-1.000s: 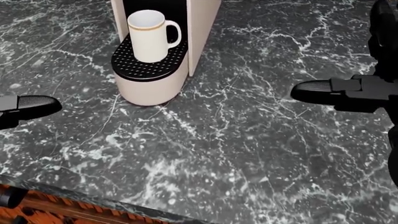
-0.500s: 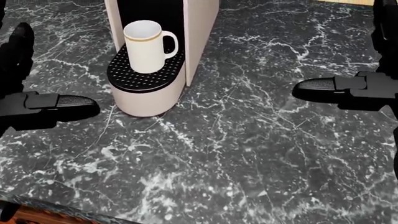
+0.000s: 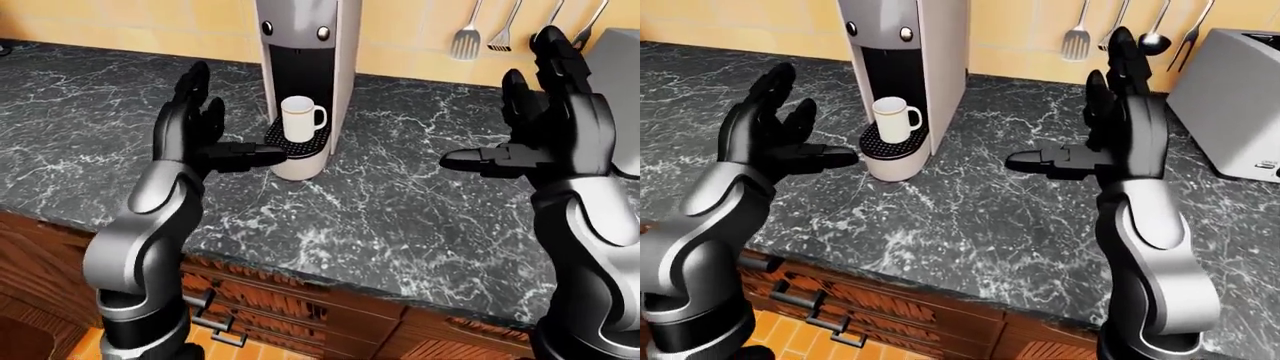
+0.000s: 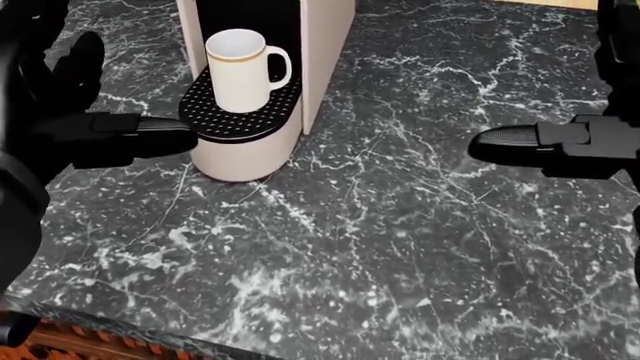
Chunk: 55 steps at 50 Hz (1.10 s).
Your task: Pick the mug from under the coffee machine dispenser and place it on the counter.
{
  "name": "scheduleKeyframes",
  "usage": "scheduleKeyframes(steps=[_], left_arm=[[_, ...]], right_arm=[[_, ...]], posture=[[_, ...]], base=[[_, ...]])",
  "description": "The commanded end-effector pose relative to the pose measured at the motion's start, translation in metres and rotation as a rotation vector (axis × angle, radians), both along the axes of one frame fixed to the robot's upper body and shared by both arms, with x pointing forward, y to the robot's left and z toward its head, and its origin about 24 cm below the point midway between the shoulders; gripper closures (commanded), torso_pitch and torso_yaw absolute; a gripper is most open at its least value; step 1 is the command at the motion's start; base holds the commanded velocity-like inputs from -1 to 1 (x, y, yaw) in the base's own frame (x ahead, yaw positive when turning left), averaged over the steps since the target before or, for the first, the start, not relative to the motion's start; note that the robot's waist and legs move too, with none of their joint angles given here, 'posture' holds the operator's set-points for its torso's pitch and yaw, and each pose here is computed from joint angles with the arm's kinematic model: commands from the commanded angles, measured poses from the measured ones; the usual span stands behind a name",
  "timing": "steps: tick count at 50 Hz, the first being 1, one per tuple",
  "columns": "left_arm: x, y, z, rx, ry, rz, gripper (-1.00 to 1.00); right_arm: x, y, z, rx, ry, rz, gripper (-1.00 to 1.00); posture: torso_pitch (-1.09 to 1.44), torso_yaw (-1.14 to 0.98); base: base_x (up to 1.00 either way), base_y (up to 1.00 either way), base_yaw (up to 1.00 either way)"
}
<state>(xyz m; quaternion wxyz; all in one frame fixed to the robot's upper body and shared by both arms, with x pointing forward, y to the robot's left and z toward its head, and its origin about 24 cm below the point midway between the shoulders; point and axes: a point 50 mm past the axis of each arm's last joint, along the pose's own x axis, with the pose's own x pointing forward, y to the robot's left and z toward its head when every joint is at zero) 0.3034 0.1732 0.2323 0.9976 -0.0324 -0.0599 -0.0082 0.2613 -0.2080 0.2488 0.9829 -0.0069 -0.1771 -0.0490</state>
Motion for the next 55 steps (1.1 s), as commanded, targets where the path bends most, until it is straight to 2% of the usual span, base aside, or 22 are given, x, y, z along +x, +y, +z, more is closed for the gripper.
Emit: scheduleKeyframes(steps=[1, 11, 13, 15, 16, 17, 20, 22, 25, 31, 35, 44, 52, 53, 55], left_arm=[[-0.003, -0.002, 0.016, 0.001, -0.085, -0.01, -1.0], [0.001, -0.009, 0.018, -0.005, -0.08, -0.024, -1.0], [0.004, -0.008, 0.019, -0.009, -0.081, -0.007, -0.98], [0.005, -0.005, 0.024, -0.025, -0.1, 0.05, -0.98], [0.005, -0.005, 0.023, -0.034, -0.098, 0.057, -0.99], [0.006, -0.007, 0.025, -0.018, -0.12, 0.077, -0.91], [0.007, -0.014, 0.029, -0.025, -0.13, 0.077, -0.89], [0.008, -0.018, 0.028, -0.031, -0.129, 0.075, -0.8], [0.009, -0.022, 0.025, -0.033, -0.135, 0.078, -0.95], [0.01, -0.03, 0.026, -0.046, -0.142, 0.087, -0.93], [0.012, -0.034, 0.033, -0.051, -0.173, 0.123, -1.0], [0.022, -0.036, 0.029, -0.029, -0.195, 0.205, -1.0], [0.017, -0.043, 0.016, -0.024, -0.176, 0.193, -1.0], [0.017, -0.045, 0.016, -0.044, -0.173, 0.183, -1.0], [0.015, -0.048, 0.011, -0.045, -0.166, 0.179, -1.0]], right_arm=[[-0.006, 0.001, 0.014, -0.014, -0.083, 0.0, -1.0], [-0.007, 0.001, 0.015, -0.012, -0.085, 0.002, -1.0], [-0.007, 0.001, 0.015, -0.012, -0.086, 0.004, -1.0], [-0.007, 0.001, 0.017, -0.012, -0.088, 0.004, -1.0], [-0.008, 0.001, 0.017, -0.013, -0.088, 0.005, -1.0], [-0.008, 0.002, 0.016, -0.013, -0.088, 0.005, -1.0], [-0.008, 0.002, 0.017, -0.015, -0.089, 0.007, -1.0], [-0.008, 0.002, 0.017, -0.014, -0.089, 0.006, -1.0], [-0.008, 0.002, 0.016, -0.014, -0.088, 0.005, -1.0], [-0.009, 0.002, 0.019, -0.013, -0.092, 0.005, -1.0], [-0.009, 0.002, 0.019, -0.013, -0.094, 0.004, -1.0], [-0.01, 0.002, 0.022, -0.012, -0.098, 0.007, -1.0], [-0.01, 0.002, 0.02, -0.011, -0.094, 0.008, -1.0], [-0.01, 0.002, 0.019, -0.01, -0.093, 0.007, -1.0], [-0.01, 0.001, 0.019, -0.01, -0.093, 0.007, -1.0]], posture=[[0.0, 0.0], [0.0, 0.0], [0.0, 0.0], [0.0, 0.0], [0.0, 0.0], [0.0, 0.0], [0.0, 0.0], [0.0, 0.0], [0.0, 0.0], [0.0, 0.0], [0.0, 0.0], [0.0, 0.0], [0.0, 0.0], [0.0, 0.0], [0.0, 0.0]], base=[[0.0, 0.0, 0.0], [0.0, 0.0, 0.0], [0.0, 0.0, 0.0], [0.0, 0.0, 0.0], [0.0, 0.0, 0.0], [0.0, 0.0, 0.0], [0.0, 0.0, 0.0], [0.0, 0.0, 0.0], [0.0, 0.0, 0.0], [0.0, 0.0, 0.0], [0.0, 0.0, 0.0], [0.0, 0.0, 0.0], [0.0, 0.0, 0.0], [0.0, 0.0, 0.0], [0.0, 0.0, 0.0]])
